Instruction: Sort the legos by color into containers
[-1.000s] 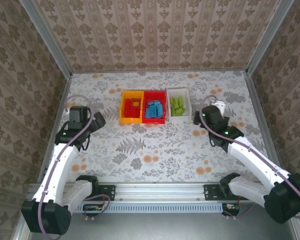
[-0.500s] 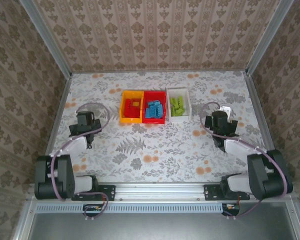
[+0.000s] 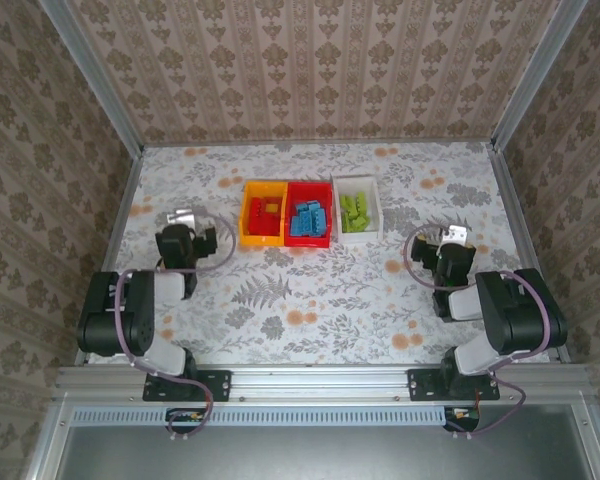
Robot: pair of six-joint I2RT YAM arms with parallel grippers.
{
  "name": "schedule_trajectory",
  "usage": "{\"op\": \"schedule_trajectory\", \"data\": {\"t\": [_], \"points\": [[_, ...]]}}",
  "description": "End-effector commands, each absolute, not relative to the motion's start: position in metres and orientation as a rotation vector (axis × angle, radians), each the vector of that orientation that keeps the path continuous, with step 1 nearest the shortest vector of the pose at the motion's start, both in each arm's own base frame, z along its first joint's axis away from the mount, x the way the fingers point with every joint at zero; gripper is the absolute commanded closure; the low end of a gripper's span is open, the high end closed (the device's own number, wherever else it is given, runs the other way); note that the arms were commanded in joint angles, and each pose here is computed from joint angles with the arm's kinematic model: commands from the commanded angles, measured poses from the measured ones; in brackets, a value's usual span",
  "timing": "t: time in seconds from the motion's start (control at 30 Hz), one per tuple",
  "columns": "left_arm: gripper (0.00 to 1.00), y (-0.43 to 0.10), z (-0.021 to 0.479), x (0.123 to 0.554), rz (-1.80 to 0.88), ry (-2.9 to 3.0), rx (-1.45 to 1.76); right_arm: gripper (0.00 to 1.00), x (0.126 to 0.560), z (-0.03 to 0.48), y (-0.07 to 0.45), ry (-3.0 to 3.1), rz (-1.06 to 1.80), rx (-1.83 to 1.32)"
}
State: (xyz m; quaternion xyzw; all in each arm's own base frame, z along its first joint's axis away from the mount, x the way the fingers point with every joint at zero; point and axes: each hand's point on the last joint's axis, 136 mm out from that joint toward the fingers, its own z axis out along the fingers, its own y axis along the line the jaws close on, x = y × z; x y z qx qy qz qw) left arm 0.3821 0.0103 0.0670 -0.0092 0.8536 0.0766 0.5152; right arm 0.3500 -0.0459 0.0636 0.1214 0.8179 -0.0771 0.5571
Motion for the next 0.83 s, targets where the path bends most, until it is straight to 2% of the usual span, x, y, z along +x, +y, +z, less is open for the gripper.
{"op": "schedule_trajectory", "data": {"t": [0.0,0.17,0.8], "points": [[0.00,0.014,0.096,0.396,0.191,1.910,-0.018,0.00,0.374,0.106,-0.040,1.784,-0.120,0.276],[0.00,0.015,0.096,0.396,0.180,1.920,-0.025,0.00,0.394,0.100,-0.029,1.882,-0.170,0.212],[0.00,0.015,0.096,0.396,0.181,1.918,-0.024,0.00,0.393,0.101,-0.019,1.873,-0.131,0.154]]}}
